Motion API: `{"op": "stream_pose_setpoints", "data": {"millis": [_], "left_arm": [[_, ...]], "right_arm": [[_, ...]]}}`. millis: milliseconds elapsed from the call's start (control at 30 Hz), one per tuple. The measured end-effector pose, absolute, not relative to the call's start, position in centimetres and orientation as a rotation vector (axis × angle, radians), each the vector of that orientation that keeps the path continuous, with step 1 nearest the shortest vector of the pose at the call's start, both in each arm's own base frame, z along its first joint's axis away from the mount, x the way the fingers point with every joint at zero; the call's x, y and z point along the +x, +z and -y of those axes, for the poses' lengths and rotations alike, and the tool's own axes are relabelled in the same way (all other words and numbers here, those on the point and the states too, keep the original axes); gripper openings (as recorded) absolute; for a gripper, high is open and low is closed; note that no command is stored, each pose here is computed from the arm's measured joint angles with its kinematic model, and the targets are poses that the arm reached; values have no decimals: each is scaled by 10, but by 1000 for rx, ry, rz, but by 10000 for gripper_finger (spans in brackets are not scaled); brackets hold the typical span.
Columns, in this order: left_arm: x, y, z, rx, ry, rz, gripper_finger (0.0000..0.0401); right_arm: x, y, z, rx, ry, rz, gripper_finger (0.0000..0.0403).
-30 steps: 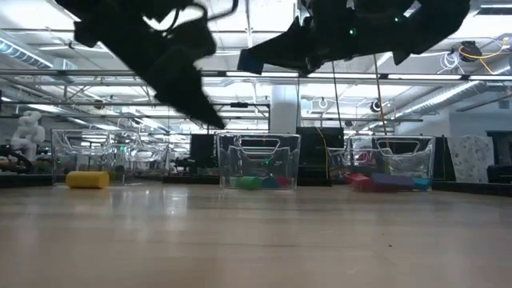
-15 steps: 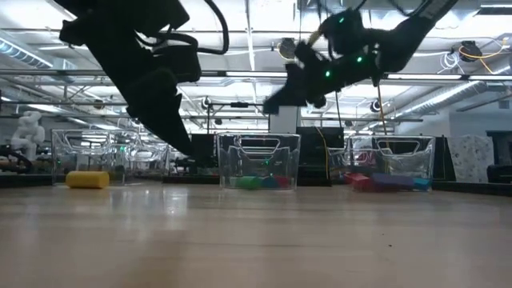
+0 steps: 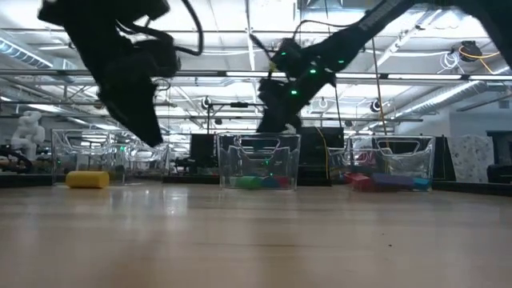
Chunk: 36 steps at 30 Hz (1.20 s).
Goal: Sort blocks by size
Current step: Put the blue half circle block into the center transparent bin, then put the green half circle block into the center transparent bin
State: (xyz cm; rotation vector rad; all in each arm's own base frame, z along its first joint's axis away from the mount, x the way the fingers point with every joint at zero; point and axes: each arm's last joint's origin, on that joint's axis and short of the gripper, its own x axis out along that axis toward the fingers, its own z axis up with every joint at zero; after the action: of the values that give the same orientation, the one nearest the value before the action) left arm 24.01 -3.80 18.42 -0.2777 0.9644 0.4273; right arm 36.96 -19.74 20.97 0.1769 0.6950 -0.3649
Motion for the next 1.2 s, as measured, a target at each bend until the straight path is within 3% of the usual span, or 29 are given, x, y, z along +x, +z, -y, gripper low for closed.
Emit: {"op": "stream_pose_setpoints", "data": {"millis": [367,633,967,1200], "left_arm": [[206,205,54,-410,440,-1013,226],[188,202,80,-534,397,-1141,226],[172,201,110,-606,364,-1181,226],[155,201,134,-753,349,-1266,226]], "right_arm": [[412,180,222,180,-301,-834,59],[413,173,223,146,-287,-858,105],[408,180,220,128,-270,-896,194],[403,215,203,88,-238,-862,199]]}}
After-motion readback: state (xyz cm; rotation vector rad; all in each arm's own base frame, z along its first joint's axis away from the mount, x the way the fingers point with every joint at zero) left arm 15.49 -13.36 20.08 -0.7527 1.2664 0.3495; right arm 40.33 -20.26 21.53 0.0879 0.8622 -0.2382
